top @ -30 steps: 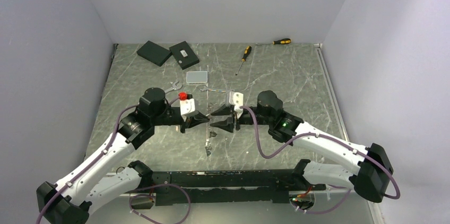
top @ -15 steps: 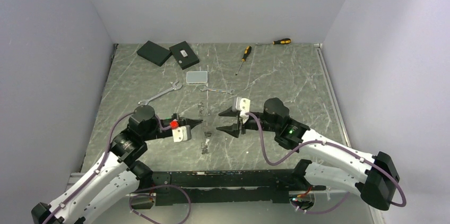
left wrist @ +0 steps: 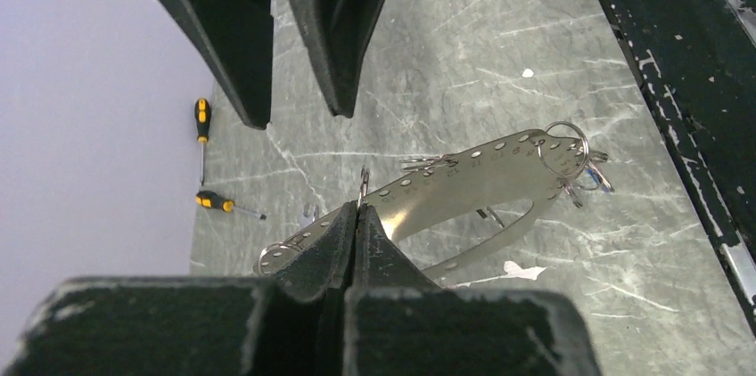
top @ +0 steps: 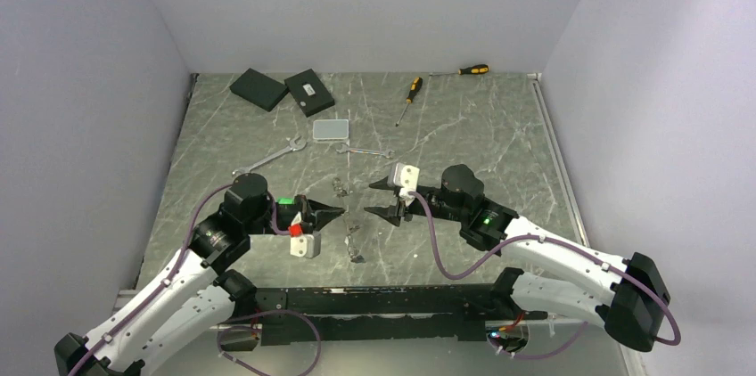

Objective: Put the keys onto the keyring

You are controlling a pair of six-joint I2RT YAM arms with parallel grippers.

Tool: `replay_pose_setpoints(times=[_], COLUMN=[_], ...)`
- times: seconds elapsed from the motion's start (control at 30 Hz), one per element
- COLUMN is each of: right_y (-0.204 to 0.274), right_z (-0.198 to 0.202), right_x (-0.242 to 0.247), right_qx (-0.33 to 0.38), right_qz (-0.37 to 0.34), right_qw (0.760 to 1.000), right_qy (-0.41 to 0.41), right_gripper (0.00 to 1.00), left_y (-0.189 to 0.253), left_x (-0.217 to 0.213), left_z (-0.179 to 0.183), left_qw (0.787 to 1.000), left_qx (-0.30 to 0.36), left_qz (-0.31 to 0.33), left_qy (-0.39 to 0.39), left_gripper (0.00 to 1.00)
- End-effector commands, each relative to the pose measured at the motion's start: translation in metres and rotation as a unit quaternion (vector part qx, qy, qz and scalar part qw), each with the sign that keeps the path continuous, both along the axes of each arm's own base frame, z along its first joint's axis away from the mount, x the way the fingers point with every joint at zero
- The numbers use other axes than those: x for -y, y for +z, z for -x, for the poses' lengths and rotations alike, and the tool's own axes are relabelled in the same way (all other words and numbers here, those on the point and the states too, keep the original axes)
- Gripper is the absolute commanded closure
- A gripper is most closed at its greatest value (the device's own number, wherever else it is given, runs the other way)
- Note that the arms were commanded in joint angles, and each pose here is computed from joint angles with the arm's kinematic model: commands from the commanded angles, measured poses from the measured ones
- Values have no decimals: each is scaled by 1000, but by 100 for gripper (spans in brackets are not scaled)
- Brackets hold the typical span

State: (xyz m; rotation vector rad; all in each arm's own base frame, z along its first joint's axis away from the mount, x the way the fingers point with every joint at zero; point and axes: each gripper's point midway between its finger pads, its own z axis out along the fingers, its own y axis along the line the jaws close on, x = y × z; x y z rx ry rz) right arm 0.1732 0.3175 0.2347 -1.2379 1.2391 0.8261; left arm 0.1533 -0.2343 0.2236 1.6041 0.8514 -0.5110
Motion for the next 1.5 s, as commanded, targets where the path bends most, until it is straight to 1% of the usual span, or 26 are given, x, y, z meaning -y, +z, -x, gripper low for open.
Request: replay_pose_setpoints(times=[0.0, 0.13, 0.47, 0.53, 0.63, 0.73, 0.77, 0.8, 0.87, 0.93, 1.03, 1.17, 1.2, 1.3, 1.4, 1.47], right_y=[16, 14, 13, 14, 20, 27, 29, 29, 29, 27, 31, 38, 40, 38, 23, 11], right_z=[-5, -5, -6, -8, -12, -13, -13, -12, -9, -6, -3, -3, -5, -19, -43, -56], right_x=[2, 2, 0, 1, 1, 2, 2, 3, 1, -3, -11, -23, -25, -38, -56, -69], right_qx=[42, 45, 45, 42, 38, 36, 34, 33, 30, 19, -6, -35, -43, -80, -137, -165], right_qz=[-23, -21, -19, -21, -32, -47, -51, -53, -53, -50, -57, -88, -93, -98, -75, -61], right_qw=[999, 999, 999, 998, 998, 997, 997, 997, 997, 998, 998, 996, 995, 992, 985, 980], right_qy=[-15, -20, -24, -30, -44, -50, -51, -50, -42, -29, -13, -4, -7, -27, -70, -89], right_gripper=[46, 46, 46, 46, 46, 46, 46, 46, 46, 46, 46, 47, 47, 49, 54, 57], left_y=[25, 27, 27, 28, 28, 19, 15, 10, 4, 5, 17, 39, 43, 48, 49, 50], left_x=[7, 7, 6, 6, 6, 4, 1, -6, -21, -33, -53, -73, -80, -107, -132, -144], left_z=[13, 13, 12, 3, -11, -37, -51, -69, -94, -109, -126, -134, -136, -145, -149, -149], left_qw=[994, 992, 994, 998, 999, 996, 993, 985, 968, 954, 931, 915, 908, 878, 849, 837], left_qx=[91, 101, 89, 52, 11, -25, -37, -47, -70, -79, -82, -70, -67, -54, -46, -45], left_qz=[21, 30, 30, 36, 26, 20, 17, 12, 8, 19, 58, 102, 112, 126, 129, 132], left_qy=[-64, -63, -57, -23, 14, 79, 114, 167, 242, 290, 351, 384, 398, 459, 510, 528], left_gripper=[100, 100, 100, 100, 100, 100, 100, 100, 100, 100, 100, 100, 100, 100, 100, 100])
